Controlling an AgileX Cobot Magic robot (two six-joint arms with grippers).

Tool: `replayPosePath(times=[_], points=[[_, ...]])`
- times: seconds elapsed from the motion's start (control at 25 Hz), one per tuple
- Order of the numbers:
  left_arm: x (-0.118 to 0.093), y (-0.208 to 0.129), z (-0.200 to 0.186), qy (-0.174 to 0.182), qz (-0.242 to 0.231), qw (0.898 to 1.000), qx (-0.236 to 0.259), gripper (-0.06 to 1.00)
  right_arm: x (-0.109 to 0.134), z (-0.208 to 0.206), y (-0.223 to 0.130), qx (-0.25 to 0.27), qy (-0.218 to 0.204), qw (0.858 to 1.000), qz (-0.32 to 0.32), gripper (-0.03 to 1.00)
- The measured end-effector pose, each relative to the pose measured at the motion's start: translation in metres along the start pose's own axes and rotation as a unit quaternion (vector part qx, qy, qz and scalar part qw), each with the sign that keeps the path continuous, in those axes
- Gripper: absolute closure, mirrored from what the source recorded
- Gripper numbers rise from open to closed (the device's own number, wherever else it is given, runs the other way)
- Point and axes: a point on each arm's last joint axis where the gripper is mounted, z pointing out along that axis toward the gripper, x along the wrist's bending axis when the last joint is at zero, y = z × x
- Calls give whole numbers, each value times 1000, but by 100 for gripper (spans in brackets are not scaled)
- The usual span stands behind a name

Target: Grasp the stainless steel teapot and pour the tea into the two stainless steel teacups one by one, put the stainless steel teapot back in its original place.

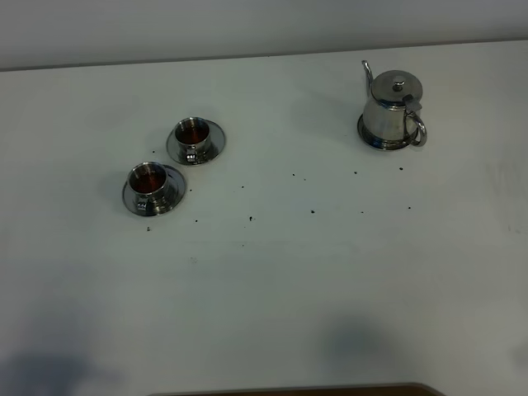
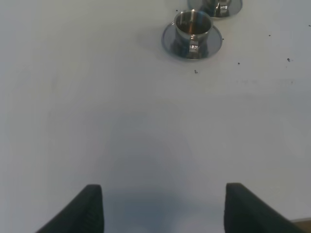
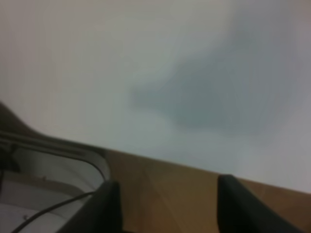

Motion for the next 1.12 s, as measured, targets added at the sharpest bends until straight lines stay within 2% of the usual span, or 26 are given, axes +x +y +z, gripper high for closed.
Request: replayPosePath(times=[0.24, 0.52, 0.68, 0.92, 1.12], points=[[0, 0, 0, 0, 0, 1000, 0, 36, 1, -19, -21, -79, 7, 997, 8, 53], [0, 0, 0, 0, 0, 1000, 0, 36, 0, -30, -32, -128, 5, 992, 13, 53], [0, 0, 0, 0, 0, 1000, 0, 36, -4, -37, -40, -158, -13, 986, 47, 54], [0, 0, 0, 0, 0, 1000, 0, 36, -10, -48, -58, -209, -66, 967, 132, 54], [0, 0, 0, 0, 0, 1000, 0, 36, -7, -57, -74, -262, -96, 947, 160, 54]])
